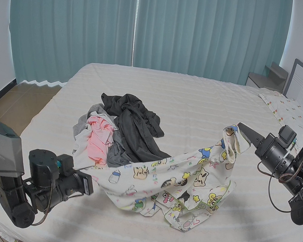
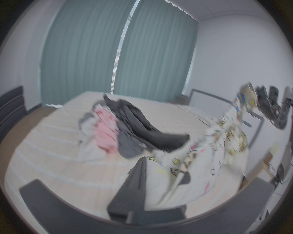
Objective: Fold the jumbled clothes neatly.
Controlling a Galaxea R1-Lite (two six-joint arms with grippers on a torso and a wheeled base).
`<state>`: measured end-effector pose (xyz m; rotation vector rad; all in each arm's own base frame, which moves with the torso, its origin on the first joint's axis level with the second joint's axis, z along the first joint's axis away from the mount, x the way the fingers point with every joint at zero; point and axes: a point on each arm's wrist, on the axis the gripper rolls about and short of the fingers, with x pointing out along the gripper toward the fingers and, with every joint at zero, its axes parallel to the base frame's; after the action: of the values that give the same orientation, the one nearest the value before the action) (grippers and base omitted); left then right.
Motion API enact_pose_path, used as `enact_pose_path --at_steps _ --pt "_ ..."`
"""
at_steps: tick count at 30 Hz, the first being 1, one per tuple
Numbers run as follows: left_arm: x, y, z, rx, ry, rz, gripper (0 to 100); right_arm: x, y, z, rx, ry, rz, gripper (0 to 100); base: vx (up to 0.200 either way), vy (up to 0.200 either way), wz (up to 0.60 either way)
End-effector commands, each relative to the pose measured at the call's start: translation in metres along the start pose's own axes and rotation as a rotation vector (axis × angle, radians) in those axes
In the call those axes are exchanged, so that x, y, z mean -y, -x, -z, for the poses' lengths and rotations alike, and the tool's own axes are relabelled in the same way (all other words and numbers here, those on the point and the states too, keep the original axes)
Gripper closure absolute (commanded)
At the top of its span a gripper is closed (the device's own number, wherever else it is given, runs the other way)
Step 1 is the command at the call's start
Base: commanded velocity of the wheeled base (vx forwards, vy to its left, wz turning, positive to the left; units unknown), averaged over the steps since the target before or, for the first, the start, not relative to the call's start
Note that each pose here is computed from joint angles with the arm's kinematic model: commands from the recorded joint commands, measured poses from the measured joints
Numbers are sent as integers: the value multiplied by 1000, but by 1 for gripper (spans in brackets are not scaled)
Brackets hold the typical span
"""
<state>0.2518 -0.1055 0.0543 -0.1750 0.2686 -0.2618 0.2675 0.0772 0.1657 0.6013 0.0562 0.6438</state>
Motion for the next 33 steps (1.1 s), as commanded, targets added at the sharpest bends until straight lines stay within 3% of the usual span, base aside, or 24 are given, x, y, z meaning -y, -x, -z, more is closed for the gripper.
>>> enact_pose_path --at_steps 1,4,11,14,16,17,20,25,29,30,33 --pt "-3 3 -69 329 47 -105 100 15 -7 -10 66 15 74 100 0 0 0" --pt "-1 8 -88 402 19 -108 100 10 -11 -21 118 31 70 100 0 0 0" --pt "11 22 -155 662 -28 -159 100 -28 -6 -63 261 88 -24 100 0 0 0" --pt "15 29 -176 703 -41 -174 100 -47 0 -79 290 101 -60 100 0 0 0" --pt "15 29 -176 703 -41 -174 100 -47 0 -79 290 101 -60 100 0 0 0" --pt "19 40 -196 722 -33 -184 100 -66 9 -89 298 105 -95 100 0 0 0" --pt "21 49 -209 729 -28 -187 100 -78 16 -93 301 105 -123 100 0 0 0" --pt "23 64 -213 742 -17 -179 100 -91 25 -93 301 103 -156 100 0 0 0" --pt "20 67 -197 690 -23 -182 100 -90 28 -82 259 85 -147 100 0 0 0" --pt "17 67 -183 644 -19 -184 100 -86 29 -74 230 74 -132 100 0 0 0" --pt "14 67 -167 588 35 -171 100 -77 29 -60 178 53 -102 100 0 0 0"
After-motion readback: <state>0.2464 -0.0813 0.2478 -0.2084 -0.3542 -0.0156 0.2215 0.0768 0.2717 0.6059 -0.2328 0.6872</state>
